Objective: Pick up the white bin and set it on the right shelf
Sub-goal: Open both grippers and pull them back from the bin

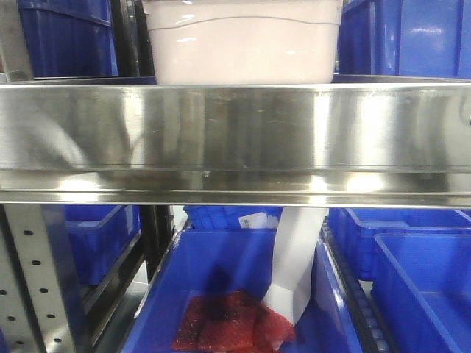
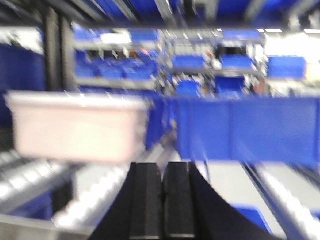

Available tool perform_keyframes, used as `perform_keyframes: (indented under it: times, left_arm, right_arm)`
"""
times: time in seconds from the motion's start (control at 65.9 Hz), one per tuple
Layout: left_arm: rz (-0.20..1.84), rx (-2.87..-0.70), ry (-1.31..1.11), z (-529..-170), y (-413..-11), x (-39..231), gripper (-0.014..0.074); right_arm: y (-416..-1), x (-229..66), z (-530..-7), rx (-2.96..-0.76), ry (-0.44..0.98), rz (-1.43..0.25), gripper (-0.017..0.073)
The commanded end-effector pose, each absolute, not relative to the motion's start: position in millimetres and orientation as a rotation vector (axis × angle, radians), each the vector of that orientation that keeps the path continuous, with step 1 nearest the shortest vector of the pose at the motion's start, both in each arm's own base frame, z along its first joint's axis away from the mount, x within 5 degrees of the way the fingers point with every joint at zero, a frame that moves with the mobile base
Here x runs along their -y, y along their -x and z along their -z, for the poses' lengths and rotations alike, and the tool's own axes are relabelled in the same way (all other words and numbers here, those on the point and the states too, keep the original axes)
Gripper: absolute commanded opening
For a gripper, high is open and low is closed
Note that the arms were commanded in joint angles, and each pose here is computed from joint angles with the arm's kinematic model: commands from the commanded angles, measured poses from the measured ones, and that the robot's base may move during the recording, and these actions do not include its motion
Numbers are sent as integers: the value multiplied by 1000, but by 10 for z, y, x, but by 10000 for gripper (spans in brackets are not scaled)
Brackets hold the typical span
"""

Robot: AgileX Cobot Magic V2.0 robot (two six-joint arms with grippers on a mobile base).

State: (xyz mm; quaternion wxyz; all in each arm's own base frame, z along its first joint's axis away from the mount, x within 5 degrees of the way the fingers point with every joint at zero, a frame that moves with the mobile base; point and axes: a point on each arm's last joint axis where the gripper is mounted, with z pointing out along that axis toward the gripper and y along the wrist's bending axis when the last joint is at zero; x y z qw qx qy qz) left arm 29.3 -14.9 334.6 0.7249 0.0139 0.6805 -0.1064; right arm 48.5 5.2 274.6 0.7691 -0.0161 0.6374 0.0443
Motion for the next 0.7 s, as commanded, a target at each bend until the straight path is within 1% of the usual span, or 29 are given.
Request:
perform_keyframes:
  times: [0.0,0.091,0.212,0.319,0.455,0.683]
  left_arm:
    - [237,-1410,-4,-3501,-275,127,-115]
    - [237,-1410,-4,-3501,-275,127,-115]
    - [237,-1410,-4,-3501,-275,127,-115]
    - [237,-1410,-4,-3501,-275,127,-115]
    - [240,-1410,-3,-3501,-274,127,-115]
    - [242,-1412,-3,-3499,-274,129,-115]
  right_arm:
    - [-506,-9,-2760,-1308,-5,-60,56]
    - [-548,-24,-2596,-1339,17,-57,56]
    - [-585,-30,-2336,-1395,-55,-150,56]
    - [-552,-28,-2158,-1362,-60,-160,56]
    - [-538,-28,-2144,-1383,-30,-119,56]
    - [-538,-1,-2145,-1380,-63,-75,56]
